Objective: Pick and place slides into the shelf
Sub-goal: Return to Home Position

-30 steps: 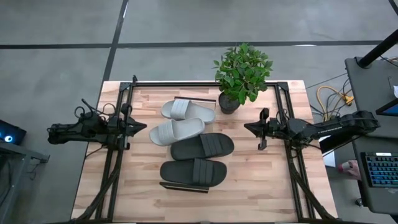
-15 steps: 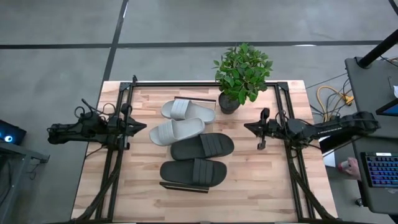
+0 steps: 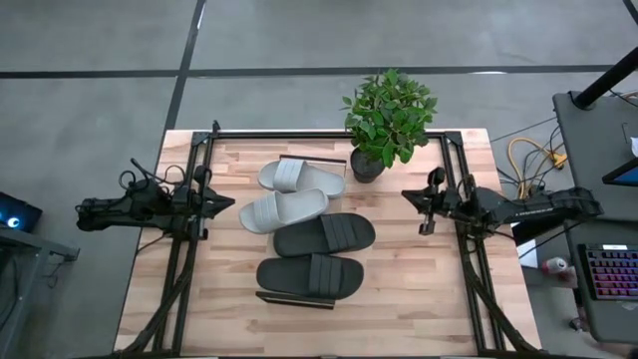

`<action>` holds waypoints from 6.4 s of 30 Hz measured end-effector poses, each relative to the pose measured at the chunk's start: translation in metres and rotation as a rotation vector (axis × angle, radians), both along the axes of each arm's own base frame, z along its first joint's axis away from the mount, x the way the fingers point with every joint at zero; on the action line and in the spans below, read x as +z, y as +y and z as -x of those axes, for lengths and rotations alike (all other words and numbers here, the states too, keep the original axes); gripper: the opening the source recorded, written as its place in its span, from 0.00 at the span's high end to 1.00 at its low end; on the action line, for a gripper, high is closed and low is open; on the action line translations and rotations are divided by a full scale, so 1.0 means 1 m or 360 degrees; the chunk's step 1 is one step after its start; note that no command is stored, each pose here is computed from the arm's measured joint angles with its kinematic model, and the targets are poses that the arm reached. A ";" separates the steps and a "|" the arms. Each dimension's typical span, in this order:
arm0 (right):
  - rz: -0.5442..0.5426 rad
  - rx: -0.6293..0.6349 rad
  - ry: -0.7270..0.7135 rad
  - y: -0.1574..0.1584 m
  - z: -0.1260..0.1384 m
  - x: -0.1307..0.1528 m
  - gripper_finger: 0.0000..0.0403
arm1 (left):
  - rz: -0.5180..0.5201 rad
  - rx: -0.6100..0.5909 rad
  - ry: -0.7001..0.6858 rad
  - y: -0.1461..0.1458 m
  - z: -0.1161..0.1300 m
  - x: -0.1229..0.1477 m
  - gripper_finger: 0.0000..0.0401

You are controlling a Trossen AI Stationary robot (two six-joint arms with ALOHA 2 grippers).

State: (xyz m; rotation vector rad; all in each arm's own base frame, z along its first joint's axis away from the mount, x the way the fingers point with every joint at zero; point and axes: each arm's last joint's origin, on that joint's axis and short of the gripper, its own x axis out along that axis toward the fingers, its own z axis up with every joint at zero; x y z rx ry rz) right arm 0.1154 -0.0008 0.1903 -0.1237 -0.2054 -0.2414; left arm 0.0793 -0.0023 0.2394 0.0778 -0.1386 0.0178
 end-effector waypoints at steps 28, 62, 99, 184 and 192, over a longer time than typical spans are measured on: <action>-0.0276 0.0200 0.0307 0.004 0.016 -0.024 0.98 | 0.0000 -0.0001 0.0000 0.000 0.000 0.000 1.00; -0.0431 0.0209 0.0330 0.004 0.014 -0.026 0.98 | -0.0001 -0.0001 0.0000 0.000 0.000 0.000 1.00; -0.0431 0.0208 0.0330 0.004 0.014 -0.026 0.98 | 0.0000 -0.0002 0.0002 0.000 0.000 0.000 1.00; -0.0431 0.0208 0.0330 0.004 0.014 -0.026 0.98 | 0.0000 -0.0001 0.0000 0.000 0.000 0.000 1.00; -0.0431 0.0208 0.0330 0.004 0.014 -0.026 0.98 | 0.0000 -0.0001 0.0001 0.000 0.000 0.000 1.00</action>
